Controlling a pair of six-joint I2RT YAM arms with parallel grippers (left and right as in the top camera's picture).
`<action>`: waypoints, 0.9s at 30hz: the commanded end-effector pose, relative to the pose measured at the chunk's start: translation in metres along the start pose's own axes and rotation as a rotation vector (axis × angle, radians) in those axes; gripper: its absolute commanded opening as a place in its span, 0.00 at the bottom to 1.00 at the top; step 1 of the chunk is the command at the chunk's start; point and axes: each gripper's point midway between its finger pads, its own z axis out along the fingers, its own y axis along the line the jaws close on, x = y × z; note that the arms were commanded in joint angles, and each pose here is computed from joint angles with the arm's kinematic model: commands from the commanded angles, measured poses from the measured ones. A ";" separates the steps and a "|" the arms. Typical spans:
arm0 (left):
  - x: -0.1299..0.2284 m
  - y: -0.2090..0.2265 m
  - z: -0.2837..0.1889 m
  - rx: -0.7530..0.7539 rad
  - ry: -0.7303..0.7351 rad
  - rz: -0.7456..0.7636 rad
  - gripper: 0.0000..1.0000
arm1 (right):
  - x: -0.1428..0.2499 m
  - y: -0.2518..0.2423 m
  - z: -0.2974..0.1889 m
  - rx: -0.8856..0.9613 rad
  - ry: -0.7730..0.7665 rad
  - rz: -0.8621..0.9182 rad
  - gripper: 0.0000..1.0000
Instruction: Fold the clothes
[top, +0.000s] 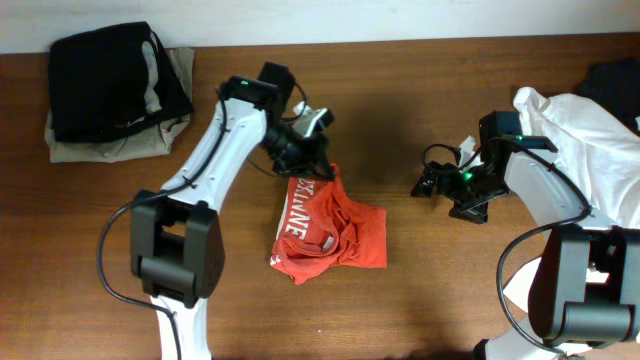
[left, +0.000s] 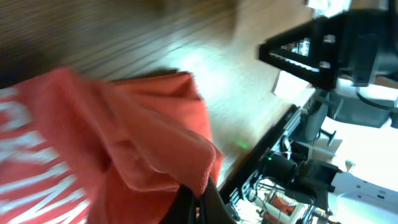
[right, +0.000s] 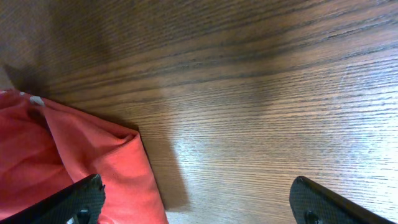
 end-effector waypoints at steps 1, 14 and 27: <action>0.001 -0.038 0.022 0.071 0.024 0.090 0.01 | -0.006 0.003 -0.007 0.002 -0.027 -0.007 0.99; -0.005 -0.077 0.063 0.036 -0.002 0.214 0.80 | -0.003 0.003 -0.007 0.001 -0.015 0.034 0.99; -0.037 0.002 -0.052 -0.291 -0.146 0.108 0.94 | -0.004 -0.026 -0.020 0.010 -0.012 0.106 0.99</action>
